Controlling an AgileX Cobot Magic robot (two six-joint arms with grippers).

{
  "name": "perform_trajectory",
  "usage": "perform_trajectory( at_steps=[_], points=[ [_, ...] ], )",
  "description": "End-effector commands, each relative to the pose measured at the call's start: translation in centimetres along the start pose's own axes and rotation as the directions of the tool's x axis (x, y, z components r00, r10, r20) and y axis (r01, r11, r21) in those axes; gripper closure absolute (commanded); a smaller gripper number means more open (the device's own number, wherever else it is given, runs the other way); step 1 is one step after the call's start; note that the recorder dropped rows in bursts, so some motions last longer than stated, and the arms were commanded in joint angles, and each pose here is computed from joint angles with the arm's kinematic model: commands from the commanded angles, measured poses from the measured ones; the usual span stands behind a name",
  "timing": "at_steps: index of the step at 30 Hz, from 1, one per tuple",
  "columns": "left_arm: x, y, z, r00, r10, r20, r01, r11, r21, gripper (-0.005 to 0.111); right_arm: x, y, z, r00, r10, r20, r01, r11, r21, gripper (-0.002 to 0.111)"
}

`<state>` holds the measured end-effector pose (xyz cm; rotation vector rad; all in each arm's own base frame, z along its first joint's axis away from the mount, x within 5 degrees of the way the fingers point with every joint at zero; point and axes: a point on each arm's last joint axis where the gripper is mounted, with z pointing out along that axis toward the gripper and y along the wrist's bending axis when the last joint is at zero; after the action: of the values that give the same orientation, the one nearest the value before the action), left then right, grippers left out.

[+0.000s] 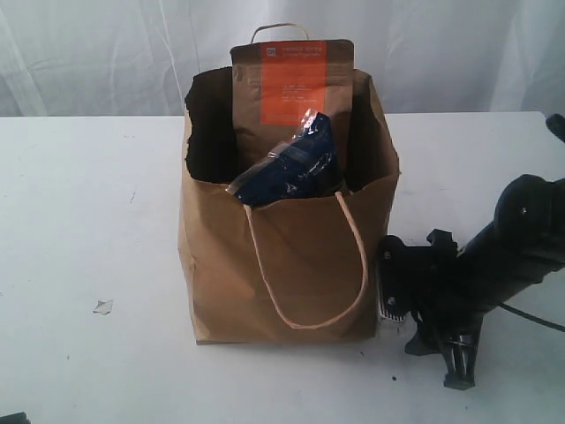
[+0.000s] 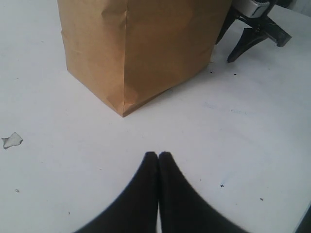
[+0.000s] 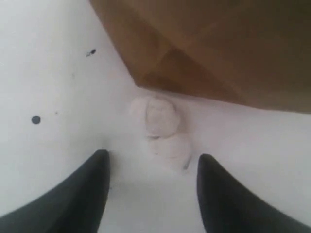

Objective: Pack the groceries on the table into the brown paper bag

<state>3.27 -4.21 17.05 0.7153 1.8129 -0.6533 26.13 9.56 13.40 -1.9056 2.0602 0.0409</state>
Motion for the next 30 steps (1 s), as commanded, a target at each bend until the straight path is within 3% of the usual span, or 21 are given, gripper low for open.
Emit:
perform_trajectory(
  at_steps=[1, 4, 10, 14, 23, 30],
  points=[
    [0.1, 0.0, 0.0, 1.0, -0.006, -0.002, 0.006, 1.0, 0.004, 0.107, 0.1, -0.5, 0.5, 1.0, 0.004, -0.003, -0.004, 1.0, -0.015, 0.056],
    [0.1, 0.0, 0.0, 1.0, -0.006, -0.002, 0.006, 1.0, 0.004, 0.107, 0.1, -0.6, 0.9, 1.0, 0.006, -0.005, -0.006, 0.999, -0.034, 0.062],
    [0.1, 0.0, 0.0, 1.0, -0.006, -0.002, 0.006, 1.0, 0.004, 0.107, 0.1, 0.0, 0.9, 1.0, 0.011, -0.007, -0.012, 0.995, -0.096, 0.091],
    [0.1, 0.0, 0.0, 1.0, -0.006, -0.002, 0.006, 1.0, 0.004, 0.107, 0.1, 0.2, 0.8, 0.996, 0.09, -0.02, -0.092, 0.989, -0.112, 0.107],
    [0.1, 0.0, 0.0, 1.0, -0.006, -0.002, 0.006, 1.0, 0.004, 0.107, 0.4, 0.9, 0.1, 0.965, 0.258, -0.044, -0.261, 0.96, -0.1, 0.108],
    [0.1, 0.0, 0.0, 1.0, -0.006, -0.002, 0.006, 1.0, 0.004, 0.107, 1.8, 2.5, -1.0, 0.952, 0.306, -0.033, -0.307, 0.951, -0.044, 0.108]
  ],
)
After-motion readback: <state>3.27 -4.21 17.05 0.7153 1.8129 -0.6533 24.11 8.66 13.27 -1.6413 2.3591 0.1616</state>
